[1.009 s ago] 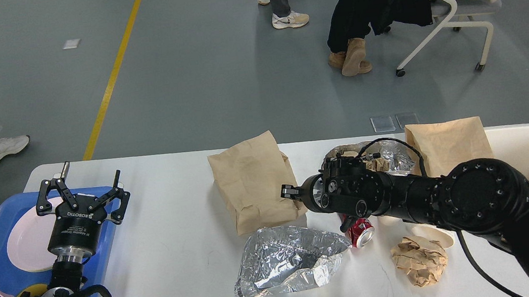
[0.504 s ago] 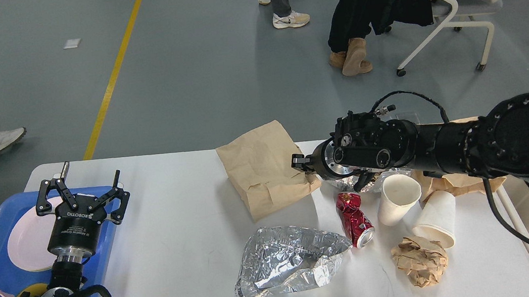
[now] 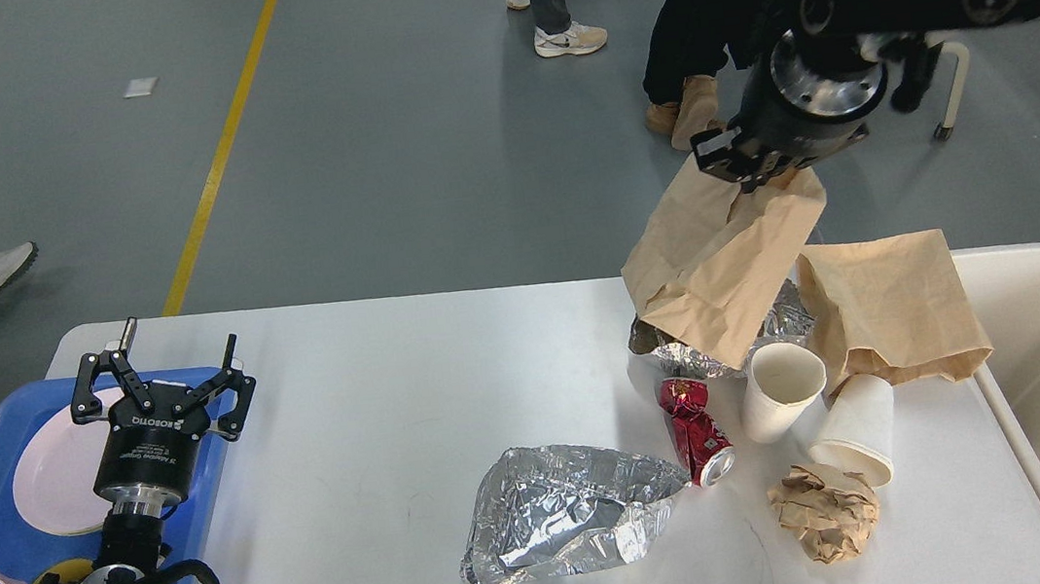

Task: Tidy desktop
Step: 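Lift the paper bag and carry it into the white bin, then release the bag in the bin and withdraw the right gripper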

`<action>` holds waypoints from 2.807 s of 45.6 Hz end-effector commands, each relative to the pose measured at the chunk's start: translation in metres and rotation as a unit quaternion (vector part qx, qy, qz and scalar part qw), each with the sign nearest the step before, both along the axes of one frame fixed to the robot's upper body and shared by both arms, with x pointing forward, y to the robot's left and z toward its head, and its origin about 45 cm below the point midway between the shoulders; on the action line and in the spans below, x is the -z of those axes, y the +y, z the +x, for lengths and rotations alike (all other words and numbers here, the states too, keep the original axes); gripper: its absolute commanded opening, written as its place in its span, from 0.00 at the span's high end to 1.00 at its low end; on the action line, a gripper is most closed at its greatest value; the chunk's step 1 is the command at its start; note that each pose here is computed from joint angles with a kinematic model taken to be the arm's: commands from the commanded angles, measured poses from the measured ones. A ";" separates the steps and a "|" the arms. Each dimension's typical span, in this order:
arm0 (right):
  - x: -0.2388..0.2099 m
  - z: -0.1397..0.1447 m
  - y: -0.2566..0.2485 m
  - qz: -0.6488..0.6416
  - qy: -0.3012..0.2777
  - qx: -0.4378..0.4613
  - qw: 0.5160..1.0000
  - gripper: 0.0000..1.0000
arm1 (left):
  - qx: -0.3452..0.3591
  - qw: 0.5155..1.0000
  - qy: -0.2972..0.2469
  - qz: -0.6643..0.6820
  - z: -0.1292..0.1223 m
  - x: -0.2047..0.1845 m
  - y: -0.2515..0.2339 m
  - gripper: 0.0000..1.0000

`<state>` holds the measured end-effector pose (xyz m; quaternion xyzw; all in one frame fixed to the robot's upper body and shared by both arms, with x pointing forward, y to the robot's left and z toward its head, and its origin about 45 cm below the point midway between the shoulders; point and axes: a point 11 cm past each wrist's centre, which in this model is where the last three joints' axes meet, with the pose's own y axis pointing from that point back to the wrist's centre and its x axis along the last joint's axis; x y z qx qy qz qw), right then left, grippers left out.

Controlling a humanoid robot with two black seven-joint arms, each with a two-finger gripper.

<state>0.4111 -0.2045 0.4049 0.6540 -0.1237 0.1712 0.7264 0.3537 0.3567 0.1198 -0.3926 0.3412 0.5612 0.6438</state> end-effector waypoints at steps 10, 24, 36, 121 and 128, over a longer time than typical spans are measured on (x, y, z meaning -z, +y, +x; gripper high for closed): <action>-0.074 -0.061 -0.039 -0.022 0.042 0.022 0.999 1.00 | 0.000 1.000 0.000 0.000 0.000 0.000 0.000 0.04; -0.084 -0.084 -0.110 -0.027 0.044 0.125 0.991 1.00 | 0.000 1.000 0.000 0.000 0.000 0.000 0.000 0.04; -0.056 -0.098 -0.265 -0.046 -0.008 0.264 0.963 1.00 | -0.001 1.000 0.001 0.000 0.000 0.000 0.000 0.04; 0.392 -0.185 -0.351 -0.144 -0.080 0.298 0.940 0.59 | -0.001 1.000 0.001 0.000 0.000 0.000 0.000 0.04; 0.385 -0.175 -0.353 -0.154 -0.138 0.288 0.935 0.00 | -0.001 1.000 0.001 0.000 0.000 0.000 0.000 0.04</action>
